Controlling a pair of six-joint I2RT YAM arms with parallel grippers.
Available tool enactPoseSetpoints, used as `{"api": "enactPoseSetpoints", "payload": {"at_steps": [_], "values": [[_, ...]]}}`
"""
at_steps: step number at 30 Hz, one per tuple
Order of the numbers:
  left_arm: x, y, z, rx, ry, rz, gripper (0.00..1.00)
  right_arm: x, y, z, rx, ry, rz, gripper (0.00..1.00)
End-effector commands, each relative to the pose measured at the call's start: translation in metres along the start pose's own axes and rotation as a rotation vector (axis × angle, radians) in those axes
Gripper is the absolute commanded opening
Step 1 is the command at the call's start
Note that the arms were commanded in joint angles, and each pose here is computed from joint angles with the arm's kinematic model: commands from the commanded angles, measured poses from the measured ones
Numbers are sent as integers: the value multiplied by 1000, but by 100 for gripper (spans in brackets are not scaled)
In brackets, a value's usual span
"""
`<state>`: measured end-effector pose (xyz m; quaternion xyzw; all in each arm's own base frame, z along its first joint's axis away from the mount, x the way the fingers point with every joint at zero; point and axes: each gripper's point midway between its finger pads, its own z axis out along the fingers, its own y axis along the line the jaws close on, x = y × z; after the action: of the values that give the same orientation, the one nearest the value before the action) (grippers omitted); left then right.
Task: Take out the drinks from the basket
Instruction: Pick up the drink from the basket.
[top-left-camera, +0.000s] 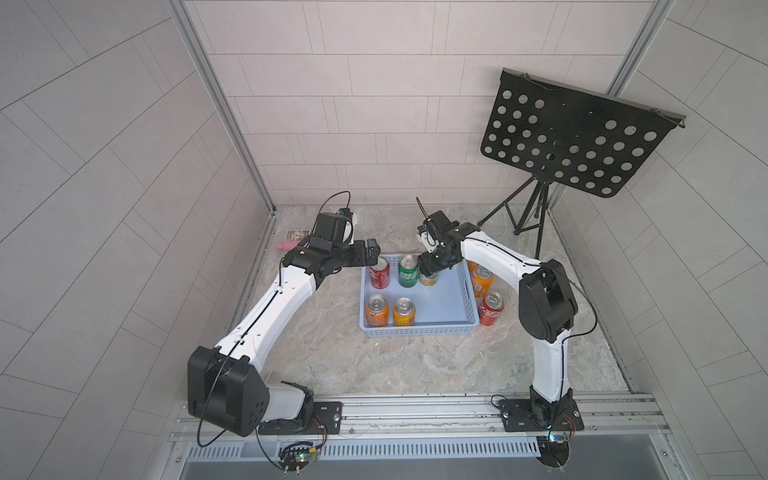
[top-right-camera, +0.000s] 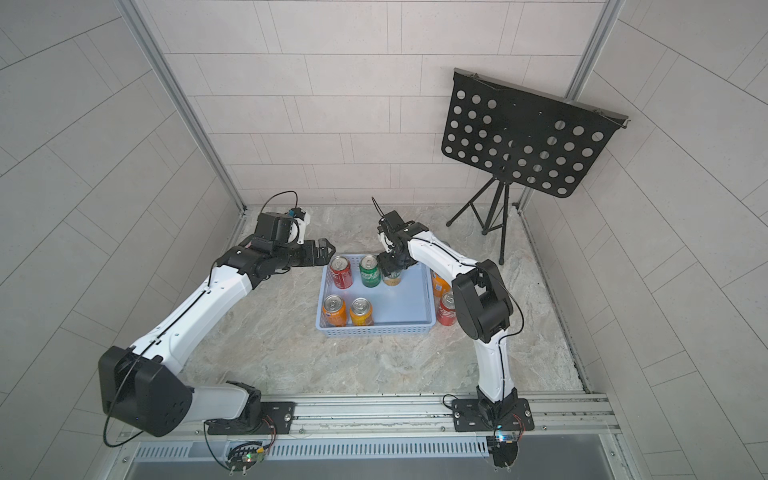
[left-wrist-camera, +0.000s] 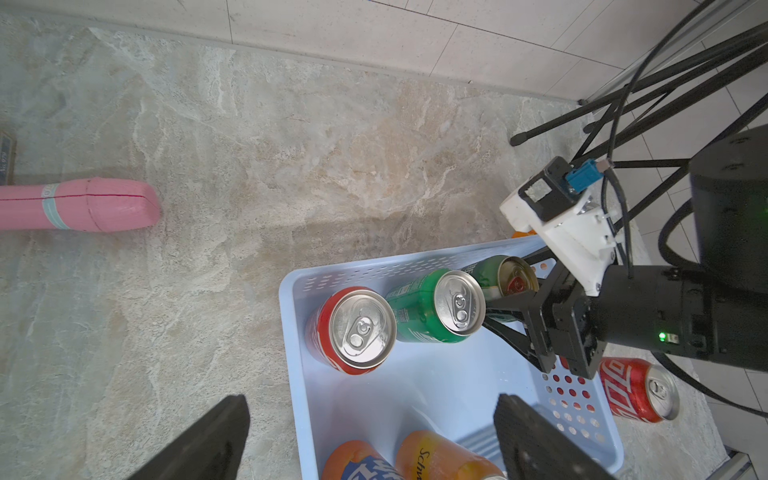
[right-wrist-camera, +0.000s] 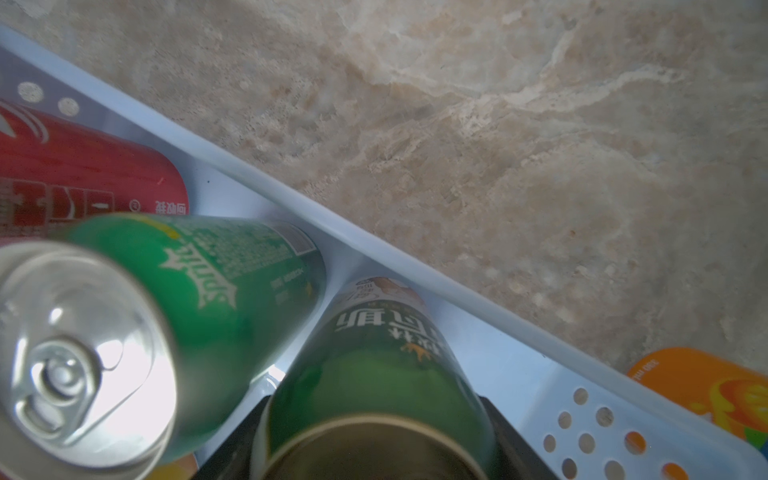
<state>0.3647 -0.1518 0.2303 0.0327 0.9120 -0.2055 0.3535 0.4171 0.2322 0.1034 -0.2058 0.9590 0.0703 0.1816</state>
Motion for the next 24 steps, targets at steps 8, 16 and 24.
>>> {"api": "enactPoseSetpoints", "payload": {"at_steps": [8,16,24], "values": [[-14,-11,-9,44,-73,12,100,-29,-7,-87,11,-129,50,22],[-48,-21,-15,62,-161,7,100,-60,-27,-143,32,-266,104,21],[-70,-24,-11,48,-183,36,100,-93,-49,-137,48,-292,138,21]]}}
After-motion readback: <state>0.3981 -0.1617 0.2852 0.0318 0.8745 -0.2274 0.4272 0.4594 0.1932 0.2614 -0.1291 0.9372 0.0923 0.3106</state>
